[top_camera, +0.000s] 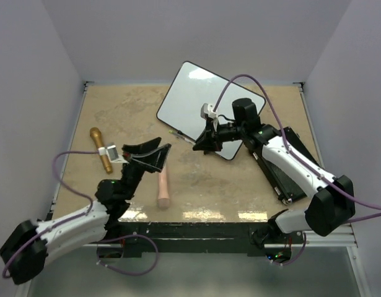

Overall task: Write a sentence on the whiteboard
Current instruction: Pass from the right arm to the left

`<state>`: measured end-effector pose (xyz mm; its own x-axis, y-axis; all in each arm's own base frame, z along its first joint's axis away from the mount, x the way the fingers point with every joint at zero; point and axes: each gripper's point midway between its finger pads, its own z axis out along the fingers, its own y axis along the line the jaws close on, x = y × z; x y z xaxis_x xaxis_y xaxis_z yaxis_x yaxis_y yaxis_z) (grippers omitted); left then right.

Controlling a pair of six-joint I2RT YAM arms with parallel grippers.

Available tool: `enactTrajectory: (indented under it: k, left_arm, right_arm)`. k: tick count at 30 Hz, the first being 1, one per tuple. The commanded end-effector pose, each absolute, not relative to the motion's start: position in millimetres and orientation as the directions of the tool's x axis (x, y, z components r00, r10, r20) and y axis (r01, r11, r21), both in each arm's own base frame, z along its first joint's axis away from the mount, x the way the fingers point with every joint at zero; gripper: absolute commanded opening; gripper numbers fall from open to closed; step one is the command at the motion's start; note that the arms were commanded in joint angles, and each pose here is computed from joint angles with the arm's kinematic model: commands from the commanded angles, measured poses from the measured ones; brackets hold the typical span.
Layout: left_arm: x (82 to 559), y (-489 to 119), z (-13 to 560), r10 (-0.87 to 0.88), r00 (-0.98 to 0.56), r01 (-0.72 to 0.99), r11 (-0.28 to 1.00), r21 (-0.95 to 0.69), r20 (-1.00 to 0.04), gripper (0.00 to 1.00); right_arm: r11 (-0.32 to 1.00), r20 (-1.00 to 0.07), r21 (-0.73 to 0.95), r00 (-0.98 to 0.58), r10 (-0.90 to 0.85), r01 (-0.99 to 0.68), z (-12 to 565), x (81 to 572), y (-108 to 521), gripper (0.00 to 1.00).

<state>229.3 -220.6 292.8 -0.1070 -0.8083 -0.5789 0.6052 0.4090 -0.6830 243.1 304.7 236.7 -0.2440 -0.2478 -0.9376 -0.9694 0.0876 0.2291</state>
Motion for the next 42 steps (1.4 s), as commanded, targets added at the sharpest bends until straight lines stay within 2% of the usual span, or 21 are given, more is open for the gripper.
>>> enactTrajectory:
  k: [1,2,3,4,5,6,7,8,12,21,27,31,33,34,36,37,42]
  left_arm:
    - [192.7,-210.6,340.6,-0.655,-0.023,0.792,0.449,-0.414,-0.755,1.00]
    - [195.7,-211.1,310.6,-0.514,-0.079,0.751,0.532,-0.390,-0.854,1.00]
    - [192.4,-212.4,305.6,-0.424,-0.075,0.760,0.562,-0.327,-0.902,1.00]
    - [182.0,-213.4,326.9,-0.321,0.006,0.806,0.563,-0.186,-0.947,1.00]
    - [179.0,-216.7,296.9,-0.178,-0.082,0.807,0.566,-0.170,-0.981,1.00]
    - [173.2,-219.7,289.7,-0.093,-0.099,0.831,0.541,-0.134,-0.991,1.00]
    - [158.8,-226.3,306.2,-0.031,-0.035,0.890,0.454,-0.045,-0.999,1.00]
    - [160.0,-230.5,282.1,0.075,-0.105,0.898,0.436,-0.062,-0.992,1.00]
    - [161.1,-244.3,275.2,0.200,-0.059,0.943,0.332,0.011,-0.978,0.99]
    - [165.4,-276.2,255.4,0.230,-0.070,0.977,0.212,-0.020,-0.971,0.89]
    - [165.9,-284.3,252.5,0.181,-0.087,0.979,0.198,-0.050,-0.980,0.73]
    - [166.3,-281.9,268.0,0.076,-0.020,0.974,0.225,-0.002,-0.997,0.64]
    - [164.4,-277.4,258.8,0.044,-0.055,0.966,0.254,-0.043,-0.998,0.64]
    - [160.8,-274.1,273.6,-0.014,-0.005,0.967,0.256,-0.008,-1.000,0.64]
    - [156.5,-269.0,264.7,-0.049,-0.014,0.964,0.266,-0.026,-0.999,0.65]
    - [150.9,-265.1,280.8,-0.112,0.043,0.965,0.264,0.012,-0.993,0.65]
    - [139.0,-258.4,280.7,-0.205,0.065,0.968,0.250,0.012,-0.977,0.65]
  right_arm:
    - [0.042,-0.873,-0.056,0.028,-0.487,-0.998,232.5,249.0,271.8,0.00]
    - [0.050,-0.845,-0.102,0.060,-0.531,-0.994,233.1,254.4,264.8,0.00]
    - [0.010,-0.814,-0.123,0.095,-0.573,-0.992,226.5,249.3,255.9,0.00]
    - [-0.011,-0.798,-0.134,0.115,-0.592,-0.991,224.8,246.5,251.4,0.00]
    - [-0.015,-0.773,-0.139,0.118,-0.623,-0.990,222.5,243.9,244.3,0.00]
    - [-0.050,-0.758,-0.176,0.168,-0.631,-0.983,224.1,241.3,243.2,0.00]
    - [-0.063,-0.748,-0.186,0.183,-0.638,-0.980,224.1,239.5,243.1,0.00]
    - [-0.062,-0.731,-0.205,0.195,-0.654,-0.977,224.7,240.3,242.3,0.00]
    - [-0.105,-0.729,-0.224,0.238,-0.642,-0.969,233.8,225.7,259.7,0.00]
    - [-0.132,-0.763,-0.207,0.245,-0.599,-0.969,242.2,211.6,270.1,0.00]
    - [-0.155,-0.778,-0.184,0.240,-0.581,-0.971,241.4,206.0,274.3,0.00]
    - [-0.176,-0.802,-0.172,0.242,-0.547,-0.969,249.8,198.0,277.5,0.00]
    - [-0.199,-0.821,-0.161,0.243,-0.516,-0.967,256.2,189.4,279.0,0.00]
    - [-0.205,-0.828,-0.160,0.244,-0.505,-0.966,259.4,187.1,279.2,0.00]
    - [-0.231,-0.848,-0.148,0.244,-0.471,-0.962,265.9,177.4,280.5,0.00]
    - [-0.241,-0.854,-0.143,0.243,-0.460,-0.960,266.6,174.2,281.3,0.00]
    - [-0.263,-0.876,-0.124,0.230,-0.423,-0.957,268.3,166.9,284.5,0.00]
